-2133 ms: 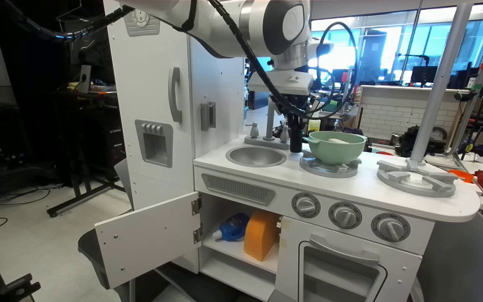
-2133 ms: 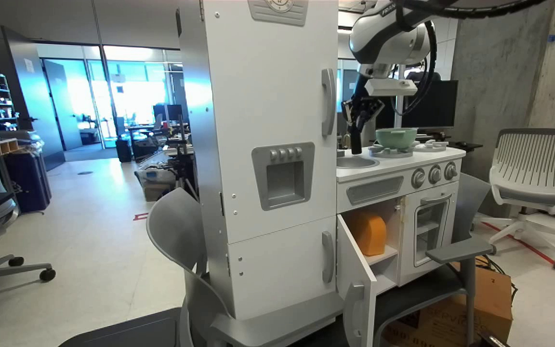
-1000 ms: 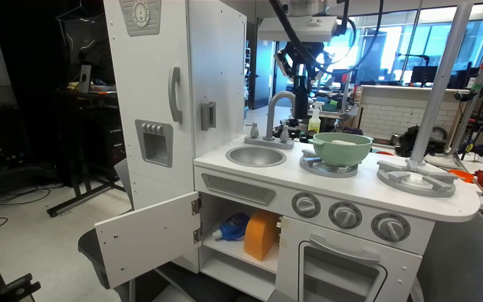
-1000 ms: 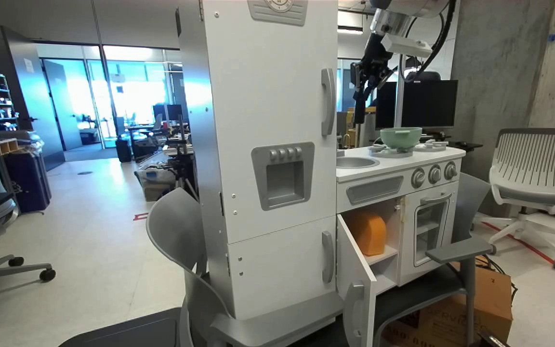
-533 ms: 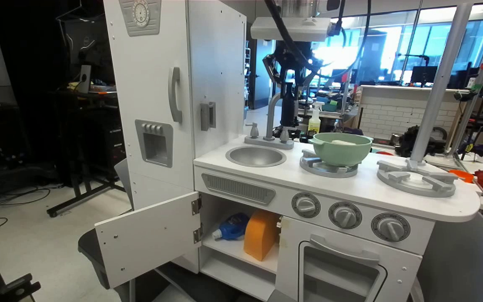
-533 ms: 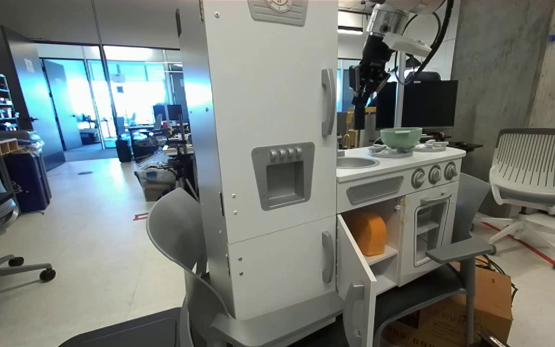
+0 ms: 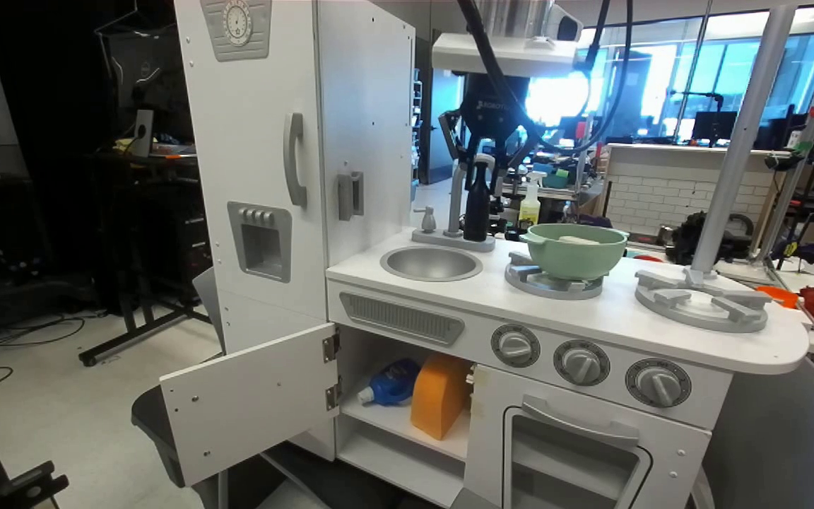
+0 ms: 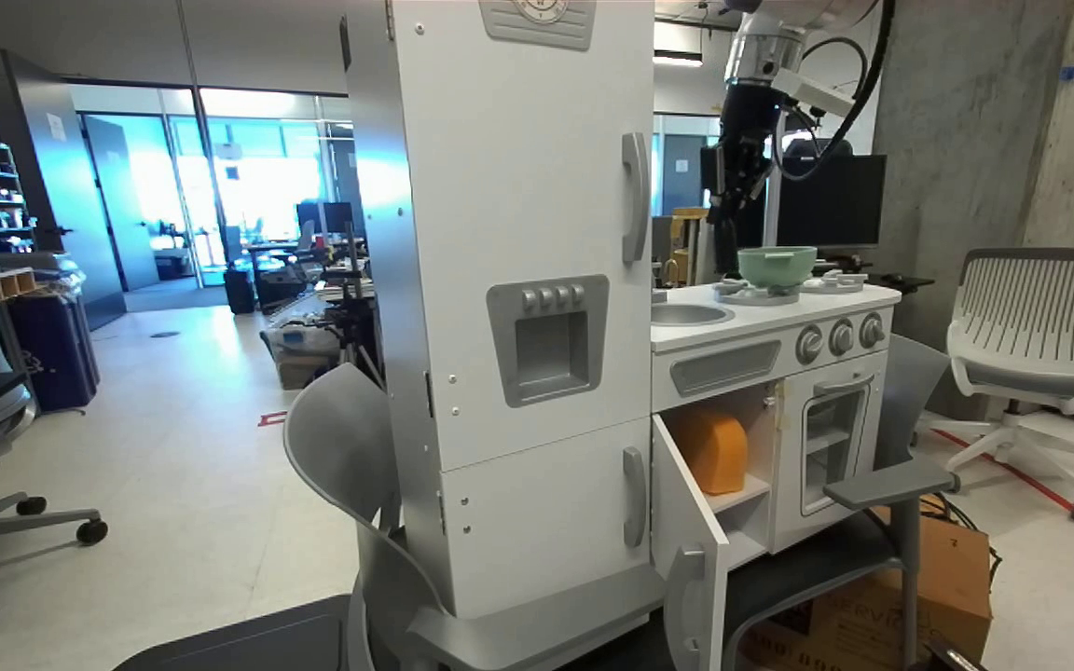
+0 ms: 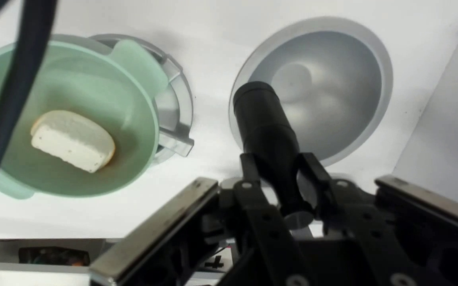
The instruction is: Put the orange object inside the cupboard
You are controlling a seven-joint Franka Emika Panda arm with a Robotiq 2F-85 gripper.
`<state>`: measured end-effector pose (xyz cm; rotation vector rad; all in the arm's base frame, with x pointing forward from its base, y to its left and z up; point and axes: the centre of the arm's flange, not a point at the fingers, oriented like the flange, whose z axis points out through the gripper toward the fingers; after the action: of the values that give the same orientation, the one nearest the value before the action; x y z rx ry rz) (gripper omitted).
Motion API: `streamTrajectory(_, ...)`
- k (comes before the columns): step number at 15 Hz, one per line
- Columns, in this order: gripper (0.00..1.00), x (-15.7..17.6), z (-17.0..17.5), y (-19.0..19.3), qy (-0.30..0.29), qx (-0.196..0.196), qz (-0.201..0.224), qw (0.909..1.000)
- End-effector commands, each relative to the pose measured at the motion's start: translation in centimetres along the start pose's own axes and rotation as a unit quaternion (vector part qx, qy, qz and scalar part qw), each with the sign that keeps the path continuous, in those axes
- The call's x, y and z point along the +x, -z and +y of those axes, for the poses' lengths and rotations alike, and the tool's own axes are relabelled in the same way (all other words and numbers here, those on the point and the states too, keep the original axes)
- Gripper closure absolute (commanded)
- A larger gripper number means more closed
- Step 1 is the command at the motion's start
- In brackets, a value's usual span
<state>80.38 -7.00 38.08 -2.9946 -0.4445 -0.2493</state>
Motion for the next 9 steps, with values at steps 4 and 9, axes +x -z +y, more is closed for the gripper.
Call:
streamTrajectory(4,0.92,-8.5,-2.8,-1.2,0.054,0.038,-0.101,0.9928)
streamTrajectory(9,0.92,-10.4,-3.1,-3.1,0.077,0.040,-0.161,0.9831)
